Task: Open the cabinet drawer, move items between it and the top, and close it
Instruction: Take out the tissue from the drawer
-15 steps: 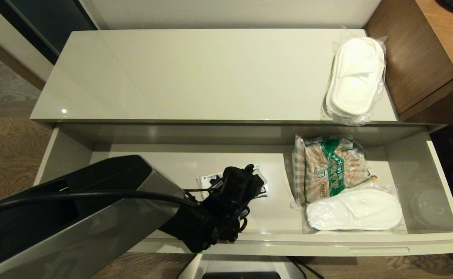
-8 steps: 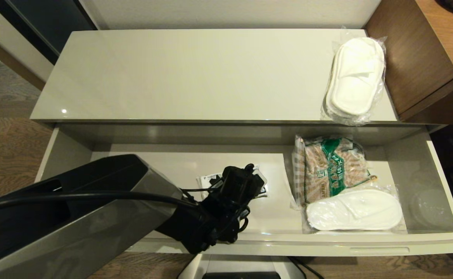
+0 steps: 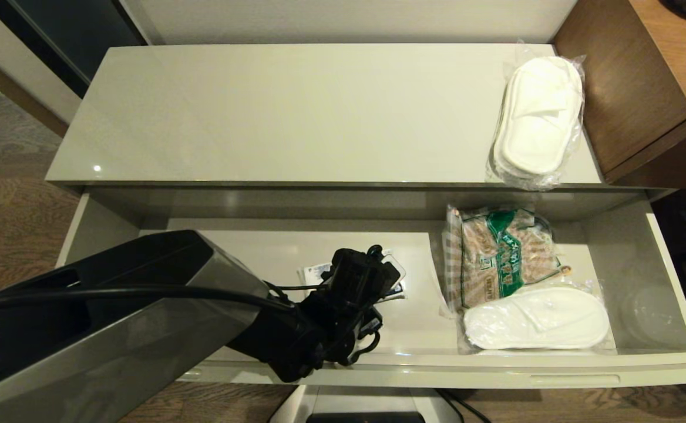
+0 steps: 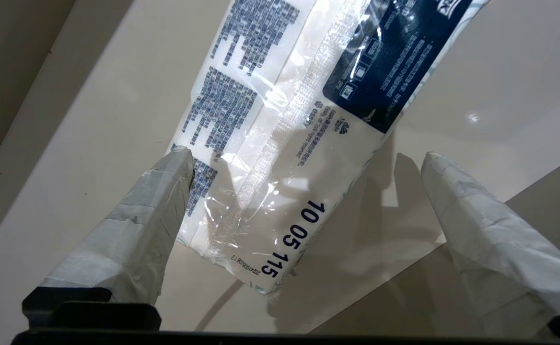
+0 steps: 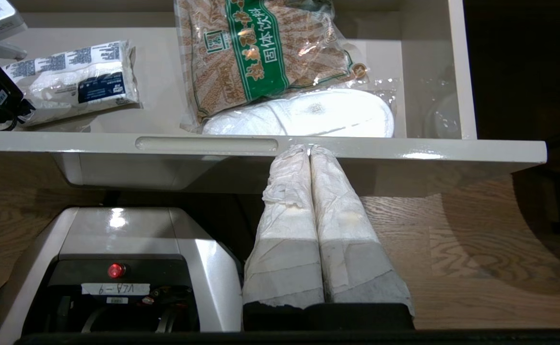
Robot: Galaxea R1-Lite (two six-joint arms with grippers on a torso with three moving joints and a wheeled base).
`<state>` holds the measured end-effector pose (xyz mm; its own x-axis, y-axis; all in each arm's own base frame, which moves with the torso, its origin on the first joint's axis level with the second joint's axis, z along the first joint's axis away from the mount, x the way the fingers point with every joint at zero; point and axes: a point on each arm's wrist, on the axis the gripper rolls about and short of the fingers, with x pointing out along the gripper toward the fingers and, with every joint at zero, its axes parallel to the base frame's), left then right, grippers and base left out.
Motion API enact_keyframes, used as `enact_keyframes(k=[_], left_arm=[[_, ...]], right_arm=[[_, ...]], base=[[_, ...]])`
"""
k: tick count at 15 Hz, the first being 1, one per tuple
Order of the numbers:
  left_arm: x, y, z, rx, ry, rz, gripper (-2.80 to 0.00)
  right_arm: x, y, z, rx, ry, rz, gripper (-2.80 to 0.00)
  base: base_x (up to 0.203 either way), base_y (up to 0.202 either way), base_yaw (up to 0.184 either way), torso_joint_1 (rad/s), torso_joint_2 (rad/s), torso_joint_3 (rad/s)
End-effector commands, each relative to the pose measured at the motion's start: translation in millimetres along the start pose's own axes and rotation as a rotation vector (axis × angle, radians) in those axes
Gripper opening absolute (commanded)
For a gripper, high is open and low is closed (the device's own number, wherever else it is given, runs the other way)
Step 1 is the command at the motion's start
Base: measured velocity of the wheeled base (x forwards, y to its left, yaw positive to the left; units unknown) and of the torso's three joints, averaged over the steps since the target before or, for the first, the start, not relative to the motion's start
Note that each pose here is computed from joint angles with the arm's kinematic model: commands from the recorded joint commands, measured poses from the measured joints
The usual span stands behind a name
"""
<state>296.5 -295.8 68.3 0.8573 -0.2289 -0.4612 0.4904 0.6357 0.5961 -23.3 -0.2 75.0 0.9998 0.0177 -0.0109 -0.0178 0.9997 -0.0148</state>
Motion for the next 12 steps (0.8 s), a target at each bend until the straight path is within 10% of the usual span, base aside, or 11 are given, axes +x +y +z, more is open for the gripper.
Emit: enact_keyframes(k=[1,12], left_arm=[[-0.6,1.7,0.7,-0.002,-0.008,-0.003,0.00],[-1.1,0.8,-0.1,0.001,-0.016,-0.032,0.00]], right_arm=[[-1.2,0.0,-0.4,-0.001,-0.015,0.001,-2.80],[-1.2,0.0,-0.4,-0.001,-0.015,0.001,-2.80]], base=[[0.000,0.000,0.000,0.000,0.00,0.000],[0.000,0.000,0.000,0.000,0.00,0.000]])
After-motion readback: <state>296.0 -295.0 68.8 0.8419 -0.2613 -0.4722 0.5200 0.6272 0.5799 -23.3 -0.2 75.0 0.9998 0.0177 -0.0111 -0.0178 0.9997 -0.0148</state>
